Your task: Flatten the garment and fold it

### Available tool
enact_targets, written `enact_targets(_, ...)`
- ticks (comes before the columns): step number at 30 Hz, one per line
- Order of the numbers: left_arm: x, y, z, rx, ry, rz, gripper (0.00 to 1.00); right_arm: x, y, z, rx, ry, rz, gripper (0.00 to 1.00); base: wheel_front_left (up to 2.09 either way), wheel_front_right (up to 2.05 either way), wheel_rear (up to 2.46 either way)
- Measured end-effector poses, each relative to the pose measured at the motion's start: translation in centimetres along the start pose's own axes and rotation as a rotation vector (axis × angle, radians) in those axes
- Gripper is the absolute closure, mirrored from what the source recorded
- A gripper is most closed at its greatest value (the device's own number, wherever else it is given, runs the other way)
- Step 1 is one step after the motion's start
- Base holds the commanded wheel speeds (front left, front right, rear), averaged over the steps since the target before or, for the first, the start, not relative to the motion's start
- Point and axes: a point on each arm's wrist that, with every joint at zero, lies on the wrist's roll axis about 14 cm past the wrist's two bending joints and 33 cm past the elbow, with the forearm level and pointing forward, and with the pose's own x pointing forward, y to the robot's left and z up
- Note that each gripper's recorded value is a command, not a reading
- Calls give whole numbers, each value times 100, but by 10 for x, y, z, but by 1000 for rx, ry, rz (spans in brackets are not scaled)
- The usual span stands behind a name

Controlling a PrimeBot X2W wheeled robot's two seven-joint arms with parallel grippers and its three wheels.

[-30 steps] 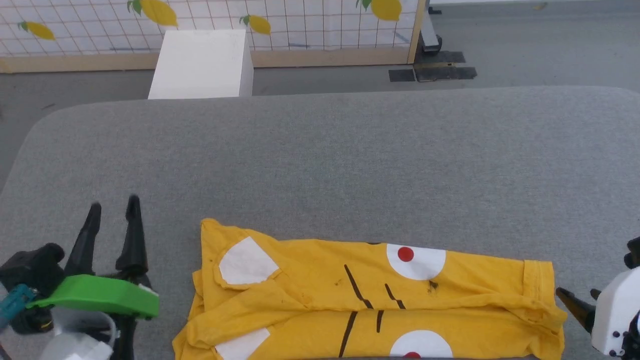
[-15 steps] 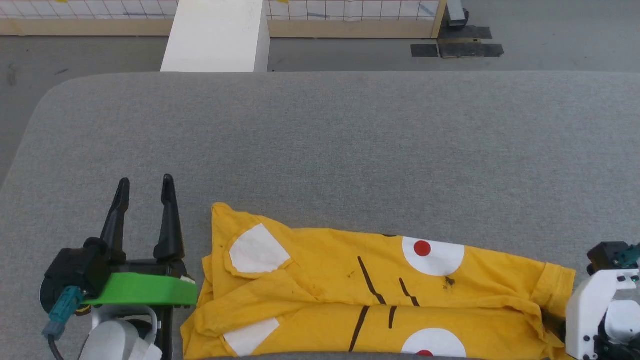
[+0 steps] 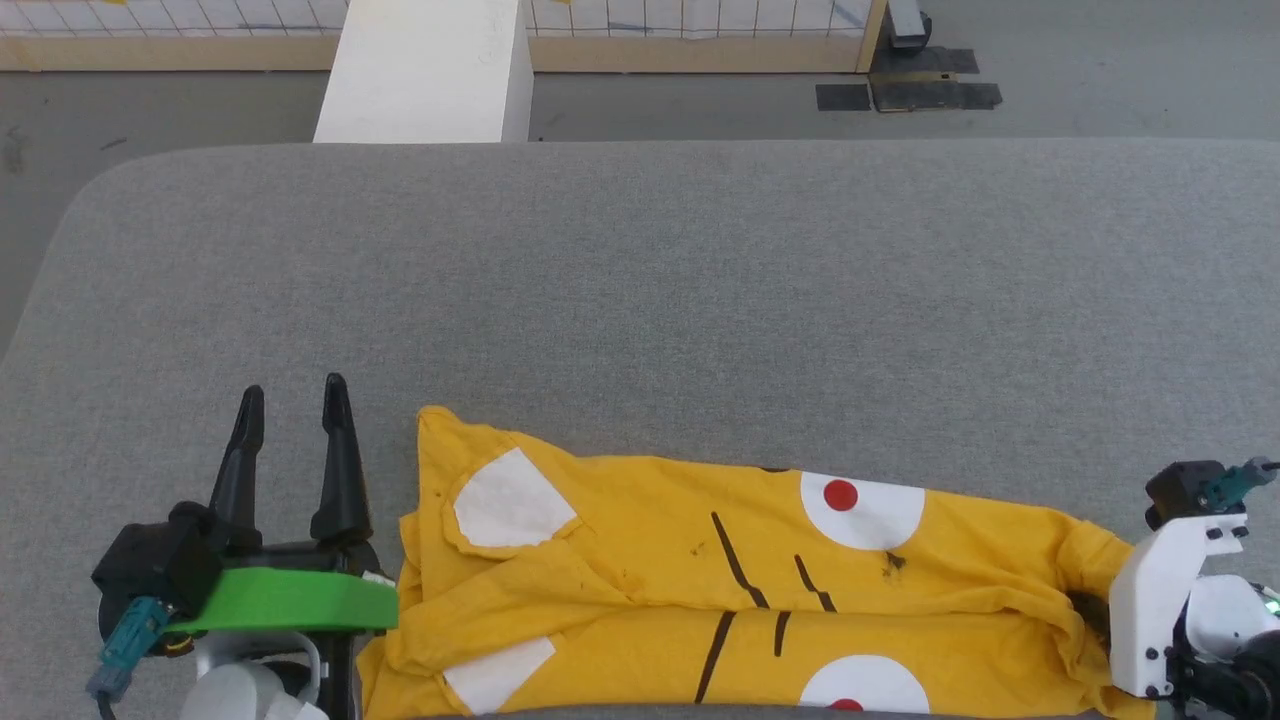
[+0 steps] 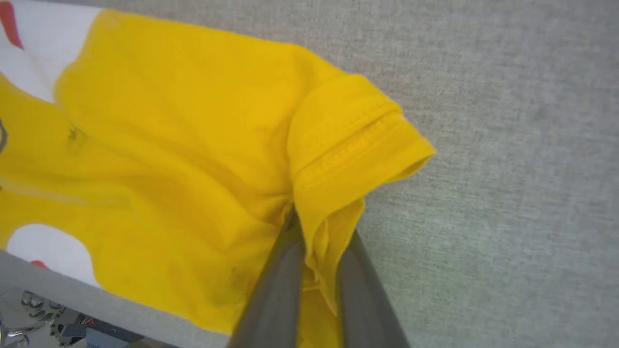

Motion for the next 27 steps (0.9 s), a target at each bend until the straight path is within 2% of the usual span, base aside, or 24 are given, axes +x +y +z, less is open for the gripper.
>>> enact_targets(4, 0, 1, -2, 1, 4, 2, 0, -1, -12, 7, 40, -20, -30, 100, 0, 0, 0)
enact_targets(6, -1, 2, -4, -1, 10, 4, 0, -10, -47, 17, 55, -38, -138, 100, 0, 0, 0)
enact_targets(9, -2, 1, -6, -3, 17, 3, 0, -21, -81, 18, 96, -42, -236, 100, 0, 0, 0)
enact_targets(15, -5, 4, -8, -9, 25, 15, 0, -32, -113, 14, 107, -12, -350, 100, 0, 0, 0)
enact_targets(20, -9, 9, -2, -10, 9, 31, 0, -35, -100, 17, 20, 42, -349, 100, 0, 0, 0)
enact_targets(22, -13, 10, -2, -11, 10, 35, 0, -39, -81, 19, -37, 86, -300, 100, 0, 0, 0)
enact_targets(27, -17, 8, 1, -16, 3, 31, 0, -64, -41, 38, -176, 65, -204, 100, 0, 0, 0)
